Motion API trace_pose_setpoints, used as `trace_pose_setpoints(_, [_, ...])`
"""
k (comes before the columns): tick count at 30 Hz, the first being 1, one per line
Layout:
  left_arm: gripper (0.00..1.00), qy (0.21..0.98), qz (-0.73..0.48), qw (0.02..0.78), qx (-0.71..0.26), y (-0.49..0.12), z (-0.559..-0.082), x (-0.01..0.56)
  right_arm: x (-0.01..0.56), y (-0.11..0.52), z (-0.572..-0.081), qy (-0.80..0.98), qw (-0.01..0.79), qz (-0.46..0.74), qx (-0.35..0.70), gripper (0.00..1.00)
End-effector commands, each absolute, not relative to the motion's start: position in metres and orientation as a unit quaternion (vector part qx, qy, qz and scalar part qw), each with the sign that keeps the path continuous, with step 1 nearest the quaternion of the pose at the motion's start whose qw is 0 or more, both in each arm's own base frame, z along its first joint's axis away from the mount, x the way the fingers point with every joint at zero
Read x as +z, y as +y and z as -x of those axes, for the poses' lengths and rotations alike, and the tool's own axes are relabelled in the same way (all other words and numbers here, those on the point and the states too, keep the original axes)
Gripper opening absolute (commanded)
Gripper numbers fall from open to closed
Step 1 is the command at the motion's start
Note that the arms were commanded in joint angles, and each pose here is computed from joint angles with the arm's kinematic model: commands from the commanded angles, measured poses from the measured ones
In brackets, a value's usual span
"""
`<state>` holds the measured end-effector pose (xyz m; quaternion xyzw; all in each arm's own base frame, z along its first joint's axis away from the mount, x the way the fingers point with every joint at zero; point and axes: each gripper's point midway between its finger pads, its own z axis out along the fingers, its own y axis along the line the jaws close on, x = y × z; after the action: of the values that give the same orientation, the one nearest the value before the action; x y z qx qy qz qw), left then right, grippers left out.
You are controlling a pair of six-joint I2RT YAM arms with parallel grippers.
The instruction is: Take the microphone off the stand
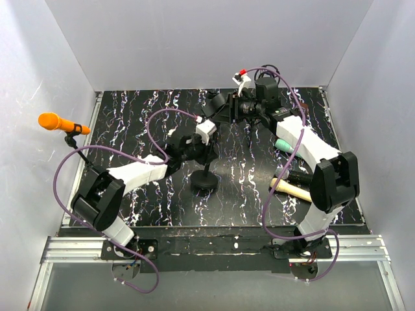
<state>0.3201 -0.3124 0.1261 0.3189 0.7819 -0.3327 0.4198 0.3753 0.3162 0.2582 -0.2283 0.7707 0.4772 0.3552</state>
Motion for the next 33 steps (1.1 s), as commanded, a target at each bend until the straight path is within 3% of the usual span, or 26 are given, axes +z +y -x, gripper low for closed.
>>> trace_pose_setpoints(1, [0.02, 0.759, -0.275, 0.575, -0.134, -0.286, -0.378, 0.166, 0.3, 0.314, -0.378, 0.744, 0.435, 0.237, 0.448, 0.01])
trace_pose_setpoints(3, [0.45, 0.749, -0.298, 0.576, -0.14, -0.291, -0.375, 0.167, 0.31, 0.312, -0.383, 0.736, 0.463, 0.235, 0.435, 0.01])
trace_pose_setpoints(4, [0.62, 0.745, -0.306, 0.574, -0.146, -0.293, -0.373, 0.169, 0.316, 0.311, -0.385, 0.727, 0.478, 0.237, 0.432, 0.01])
trace_pose_setpoints(5, [0.71, 0.744, -0.314, 0.571, -0.151, -0.294, -0.369, 0.171, 0.319, 0.31, -0.386, 0.72, 0.489, 0.241, 0.43, 0.01])
trace_pose_setpoints(8, [0.81, 0.736, -0.341, 0.552, -0.192, -0.296, -0.352, 0.182, 0.32, 0.309, -0.385, 0.704, 0.508, 0.257, 0.426, 0.01])
trace_pose_setpoints(13, [0.84, 0.727, -0.369, 0.528, -0.236, -0.279, -0.322, 0.22, 0.312, 0.313, -0.367, 0.667, 0.517, 0.301, 0.444, 0.01])
trace_pose_setpoints(18, [0.85, 0.647, -0.463, 0.53, -0.295, -0.267, -0.271, 0.299, 0.3, 0.316, -0.338, 0.62, 0.535, 0.373, 0.436, 0.01])
trace_pose_setpoints(25, [0.84, 0.624, -0.45, 0.577, -0.274, -0.26, -0.279, 0.367, 0.277, 0.329, -0.295, 0.578, 0.532, 0.453, 0.422, 0.01])
trace_pose_setpoints(28, [0.83, 0.643, -0.399, 0.585, -0.293, -0.264, -0.292, 0.376, 0.263, 0.33, -0.286, 0.576, 0.525, 0.467, 0.418, 0.01])
trace_pose_setpoints(33, [0.81, 0.659, -0.407, 0.559, -0.295, -0.269, -0.297, 0.341, 0.226, 0.326, -0.274, 0.589, 0.498, 0.483, 0.414, 0.01])
